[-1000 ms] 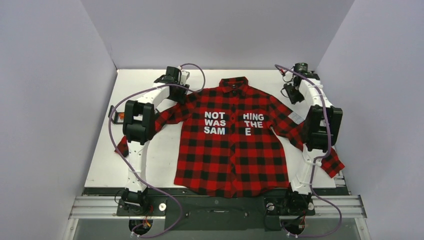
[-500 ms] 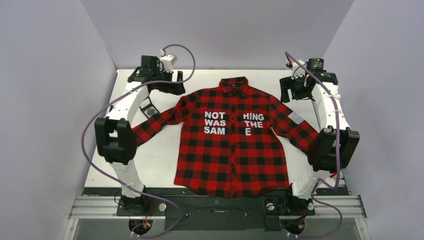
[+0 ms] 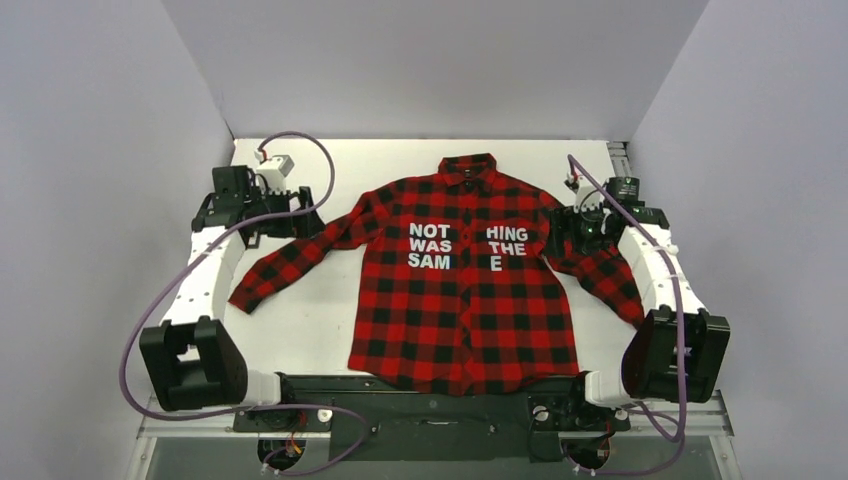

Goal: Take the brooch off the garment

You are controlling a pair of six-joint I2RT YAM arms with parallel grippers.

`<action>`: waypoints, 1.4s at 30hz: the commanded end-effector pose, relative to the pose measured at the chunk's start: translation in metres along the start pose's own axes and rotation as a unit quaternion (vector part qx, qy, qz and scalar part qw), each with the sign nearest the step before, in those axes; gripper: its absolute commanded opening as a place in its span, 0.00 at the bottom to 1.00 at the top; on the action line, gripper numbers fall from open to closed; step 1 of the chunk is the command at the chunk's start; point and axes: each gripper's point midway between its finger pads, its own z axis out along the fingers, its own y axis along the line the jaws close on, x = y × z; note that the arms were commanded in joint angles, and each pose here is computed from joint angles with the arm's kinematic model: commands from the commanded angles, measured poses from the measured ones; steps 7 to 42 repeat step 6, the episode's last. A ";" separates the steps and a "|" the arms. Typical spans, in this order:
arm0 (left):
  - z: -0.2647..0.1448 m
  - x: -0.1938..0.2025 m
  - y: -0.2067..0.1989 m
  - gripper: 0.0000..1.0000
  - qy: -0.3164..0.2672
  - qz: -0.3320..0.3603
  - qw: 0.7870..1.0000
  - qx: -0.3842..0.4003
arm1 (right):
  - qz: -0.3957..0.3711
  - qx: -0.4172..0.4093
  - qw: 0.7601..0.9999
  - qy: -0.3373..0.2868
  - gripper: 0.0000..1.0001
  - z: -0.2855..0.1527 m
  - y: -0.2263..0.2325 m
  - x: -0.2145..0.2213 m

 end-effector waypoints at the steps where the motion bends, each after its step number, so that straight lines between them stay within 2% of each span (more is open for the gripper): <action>1: -0.016 -0.001 -0.002 0.96 -0.035 0.032 0.999 -0.023 | -0.009 0.004 0.999 -0.051 0.75 -0.001 -0.002 -0.016; 6: -0.010 0.010 0.009 0.96 -0.010 0.020 0.999 -0.042 | -0.003 0.001 0.998 -0.064 0.74 -0.002 0.000 -0.019; 42: -0.010 0.010 0.009 0.96 -0.010 0.020 0.999 -0.042 | -0.003 0.001 0.998 -0.064 0.74 -0.002 0.000 -0.019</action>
